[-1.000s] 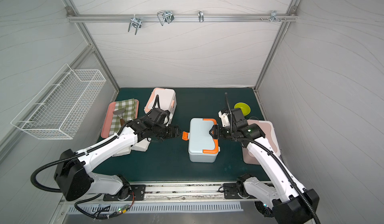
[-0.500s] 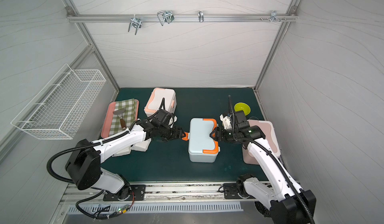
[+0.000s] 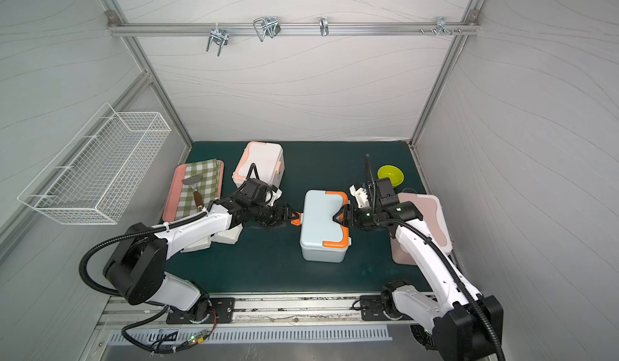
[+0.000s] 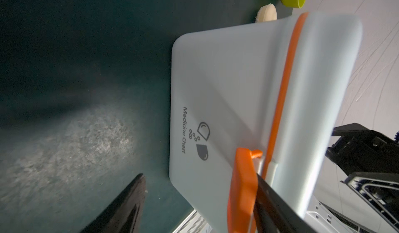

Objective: Open first aid kits and take out gauze
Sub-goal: Open the fastener of the first aid kit.

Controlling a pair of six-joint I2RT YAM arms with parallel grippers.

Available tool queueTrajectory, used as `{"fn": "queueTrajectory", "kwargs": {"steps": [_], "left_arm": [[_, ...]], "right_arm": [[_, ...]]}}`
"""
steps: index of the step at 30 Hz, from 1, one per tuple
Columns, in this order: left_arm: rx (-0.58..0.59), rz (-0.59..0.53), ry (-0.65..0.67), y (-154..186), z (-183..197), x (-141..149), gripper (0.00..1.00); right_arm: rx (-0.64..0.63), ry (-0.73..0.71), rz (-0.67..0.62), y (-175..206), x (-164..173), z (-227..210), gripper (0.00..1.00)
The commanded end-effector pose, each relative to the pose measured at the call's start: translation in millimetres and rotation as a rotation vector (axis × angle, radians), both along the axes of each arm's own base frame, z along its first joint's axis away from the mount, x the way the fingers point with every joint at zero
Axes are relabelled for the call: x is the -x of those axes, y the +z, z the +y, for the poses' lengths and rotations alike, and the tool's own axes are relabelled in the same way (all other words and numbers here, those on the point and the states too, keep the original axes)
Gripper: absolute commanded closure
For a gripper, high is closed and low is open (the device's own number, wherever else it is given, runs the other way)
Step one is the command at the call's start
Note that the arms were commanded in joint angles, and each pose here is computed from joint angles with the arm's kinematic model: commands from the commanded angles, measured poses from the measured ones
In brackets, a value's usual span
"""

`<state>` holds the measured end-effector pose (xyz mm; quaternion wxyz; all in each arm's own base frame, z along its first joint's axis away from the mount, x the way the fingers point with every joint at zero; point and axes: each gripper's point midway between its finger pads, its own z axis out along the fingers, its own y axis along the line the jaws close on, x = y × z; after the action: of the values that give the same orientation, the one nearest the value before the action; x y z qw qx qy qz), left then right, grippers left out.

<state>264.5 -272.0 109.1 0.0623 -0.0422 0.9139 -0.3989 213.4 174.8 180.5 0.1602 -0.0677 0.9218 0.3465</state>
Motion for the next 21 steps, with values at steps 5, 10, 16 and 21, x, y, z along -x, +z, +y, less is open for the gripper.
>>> {"fn": "queueTrajectory", "kwargs": {"steps": [5, 10, 16, 21], "left_arm": [[0.015, -0.032, 0.008, 7.0, -0.1, -4.6, 0.28], [0.015, -0.011, 0.003, -2.3, -4.6, -8.7, 0.31], [0.059, 0.002, -0.002, -1.4, -12.1, -9.6, 0.32], [0.029, -0.017, 0.012, 5.5, -1.7, -4.7, 0.30]], "right_arm": [[-0.031, 0.025, 0.000, 3.5, 0.1, 5.3, 0.29], [-0.067, 0.050, 0.014, 5.3, 1.0, 12.4, 0.29], [-0.088, 0.096, 0.033, 4.1, 4.6, 24.6, 0.30], [-0.023, 0.068, 0.028, -1.8, 0.6, 19.7, 0.30]]}}
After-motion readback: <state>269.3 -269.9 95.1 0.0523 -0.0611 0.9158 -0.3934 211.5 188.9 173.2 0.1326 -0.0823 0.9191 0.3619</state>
